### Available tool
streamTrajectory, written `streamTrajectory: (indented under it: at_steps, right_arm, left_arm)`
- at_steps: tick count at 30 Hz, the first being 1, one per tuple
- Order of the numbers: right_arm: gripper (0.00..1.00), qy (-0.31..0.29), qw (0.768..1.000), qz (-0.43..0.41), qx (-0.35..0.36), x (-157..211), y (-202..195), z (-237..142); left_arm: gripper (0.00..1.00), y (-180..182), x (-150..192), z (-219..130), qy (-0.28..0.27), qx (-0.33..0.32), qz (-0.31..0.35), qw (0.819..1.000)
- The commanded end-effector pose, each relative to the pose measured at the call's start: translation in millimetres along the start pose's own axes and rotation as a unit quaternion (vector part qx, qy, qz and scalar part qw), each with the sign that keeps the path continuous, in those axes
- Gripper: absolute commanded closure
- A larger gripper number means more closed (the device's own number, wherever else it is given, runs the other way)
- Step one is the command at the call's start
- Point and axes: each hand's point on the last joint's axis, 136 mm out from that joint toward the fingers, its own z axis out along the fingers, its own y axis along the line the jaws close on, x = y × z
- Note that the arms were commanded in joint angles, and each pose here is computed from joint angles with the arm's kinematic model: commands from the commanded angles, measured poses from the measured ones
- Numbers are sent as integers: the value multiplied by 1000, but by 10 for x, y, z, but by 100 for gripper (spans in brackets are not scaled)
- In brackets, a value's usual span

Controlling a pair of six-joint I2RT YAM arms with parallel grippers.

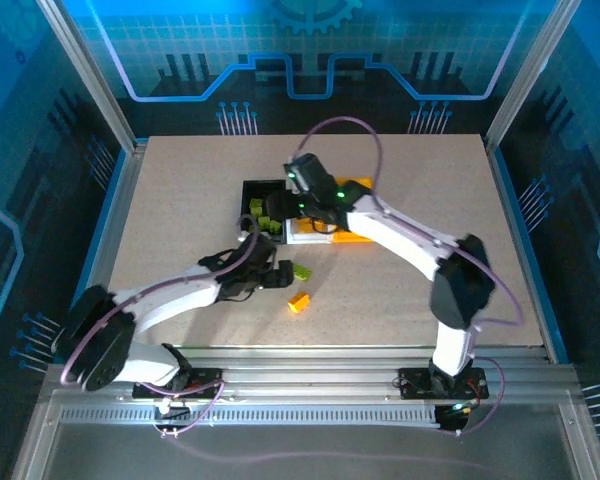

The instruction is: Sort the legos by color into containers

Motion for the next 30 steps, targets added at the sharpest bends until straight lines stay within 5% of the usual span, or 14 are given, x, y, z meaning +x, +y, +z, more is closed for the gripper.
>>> streamTrajectory:
  at_steps: [1,10,18,26,30]
  right_arm:
    - [24,-35,998,40,17,46,-286,-208]
    - [23,-48,995,76,39,497,-803,-689]
    - [22,-64,993,91,47,531,-964,-868]
    - [22,-71,991,99,50,505,-1025,-929]
    - [22,-70,991,102,51,513,-1044,-921]
  left_arm:
    - [1,-259,-140,200,2,-20,81,997]
    - [4,-298,-77,662,40,-107,147,983]
    - [20,-363,181,840,74,-114,176,975]
    - [39,-308,211,745,68,-124,175,974]
    - [41,-429,41,526,29,-92,153,984]
